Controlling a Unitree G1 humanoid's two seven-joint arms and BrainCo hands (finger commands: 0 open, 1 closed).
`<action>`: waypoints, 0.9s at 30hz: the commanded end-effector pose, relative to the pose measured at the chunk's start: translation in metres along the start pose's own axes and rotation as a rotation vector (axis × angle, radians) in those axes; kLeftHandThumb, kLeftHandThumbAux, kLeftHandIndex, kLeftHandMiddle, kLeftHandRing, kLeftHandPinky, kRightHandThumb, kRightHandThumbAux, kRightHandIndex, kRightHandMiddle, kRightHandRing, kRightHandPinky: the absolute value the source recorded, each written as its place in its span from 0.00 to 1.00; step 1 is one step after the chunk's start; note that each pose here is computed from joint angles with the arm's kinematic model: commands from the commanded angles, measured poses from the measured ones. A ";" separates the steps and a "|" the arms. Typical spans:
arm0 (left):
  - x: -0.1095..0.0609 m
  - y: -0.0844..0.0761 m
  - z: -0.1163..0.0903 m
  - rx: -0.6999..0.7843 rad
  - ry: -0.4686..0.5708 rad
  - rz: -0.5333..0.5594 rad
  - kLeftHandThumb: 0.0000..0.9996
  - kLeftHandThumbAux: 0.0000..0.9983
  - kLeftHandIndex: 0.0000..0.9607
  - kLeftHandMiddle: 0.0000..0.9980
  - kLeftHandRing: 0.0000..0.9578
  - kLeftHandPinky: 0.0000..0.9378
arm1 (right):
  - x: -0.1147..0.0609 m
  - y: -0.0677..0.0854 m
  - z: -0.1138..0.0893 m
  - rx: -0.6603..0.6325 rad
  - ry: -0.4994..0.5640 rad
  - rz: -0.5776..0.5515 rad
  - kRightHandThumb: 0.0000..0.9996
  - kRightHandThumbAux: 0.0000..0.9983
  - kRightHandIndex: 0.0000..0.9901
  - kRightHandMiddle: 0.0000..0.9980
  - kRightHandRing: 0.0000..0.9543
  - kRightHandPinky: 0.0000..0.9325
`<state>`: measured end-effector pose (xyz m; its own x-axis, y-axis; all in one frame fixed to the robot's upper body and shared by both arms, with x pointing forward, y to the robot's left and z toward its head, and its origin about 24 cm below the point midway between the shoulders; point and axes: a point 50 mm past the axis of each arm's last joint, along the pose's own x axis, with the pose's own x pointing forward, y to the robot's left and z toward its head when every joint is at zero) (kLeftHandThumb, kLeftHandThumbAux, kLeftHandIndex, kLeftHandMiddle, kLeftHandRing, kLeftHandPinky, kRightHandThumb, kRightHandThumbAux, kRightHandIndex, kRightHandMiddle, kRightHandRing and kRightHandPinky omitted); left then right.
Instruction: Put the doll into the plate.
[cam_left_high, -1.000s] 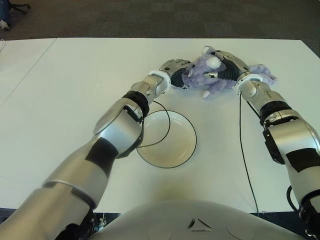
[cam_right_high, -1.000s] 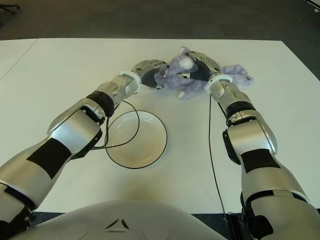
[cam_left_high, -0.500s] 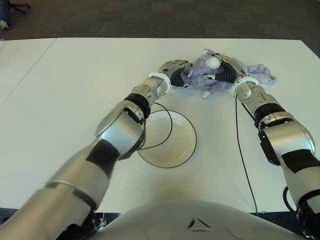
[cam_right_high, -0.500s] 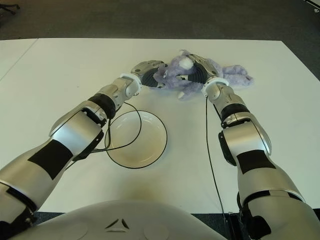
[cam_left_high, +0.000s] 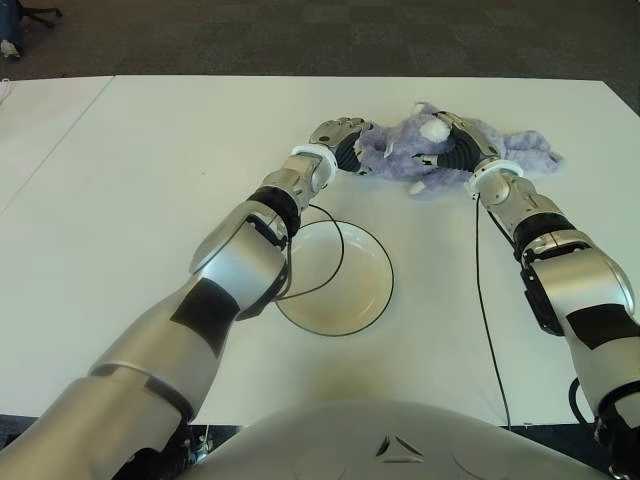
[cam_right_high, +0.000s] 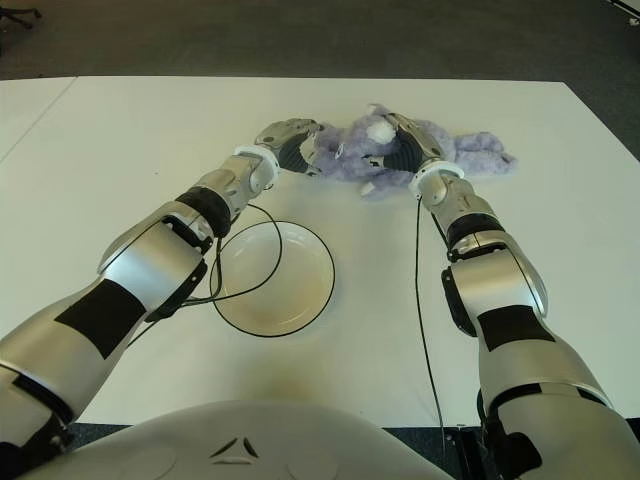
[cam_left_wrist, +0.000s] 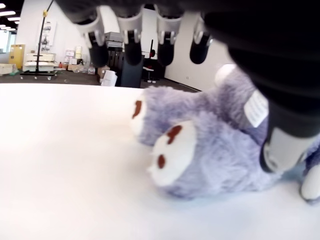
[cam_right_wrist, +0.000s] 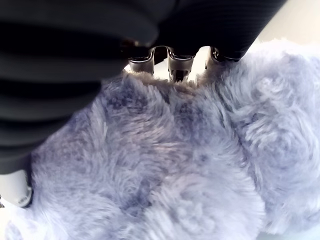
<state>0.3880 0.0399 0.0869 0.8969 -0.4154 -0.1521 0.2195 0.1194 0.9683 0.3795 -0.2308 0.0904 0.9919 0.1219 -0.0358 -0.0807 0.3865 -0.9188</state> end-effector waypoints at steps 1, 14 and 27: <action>-0.004 -0.011 -0.011 0.033 0.063 -0.029 0.13 0.58 0.00 0.00 0.00 0.00 | -0.014 0.018 -0.021 0.006 0.079 0.099 0.29 0.58 0.08 0.00 0.00 0.00; -0.009 -0.036 -0.009 0.140 0.131 -0.050 0.38 0.51 0.00 0.00 0.00 0.00 | -0.010 0.049 0.009 0.090 -0.038 0.219 0.69 0.72 0.43 0.62 0.67 0.73; -0.010 -0.050 0.003 0.192 0.135 -0.112 0.34 0.46 0.00 0.00 0.00 0.00 | -0.013 0.041 0.054 0.259 -0.405 0.171 0.69 0.72 0.44 0.83 0.88 0.93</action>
<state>0.3718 0.0385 0.0493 0.9302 -0.2828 -0.2338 0.2218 -0.0741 0.9723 0.3685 -0.1730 0.0882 0.8832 0.4663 0.0504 -0.2426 0.5463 -0.8017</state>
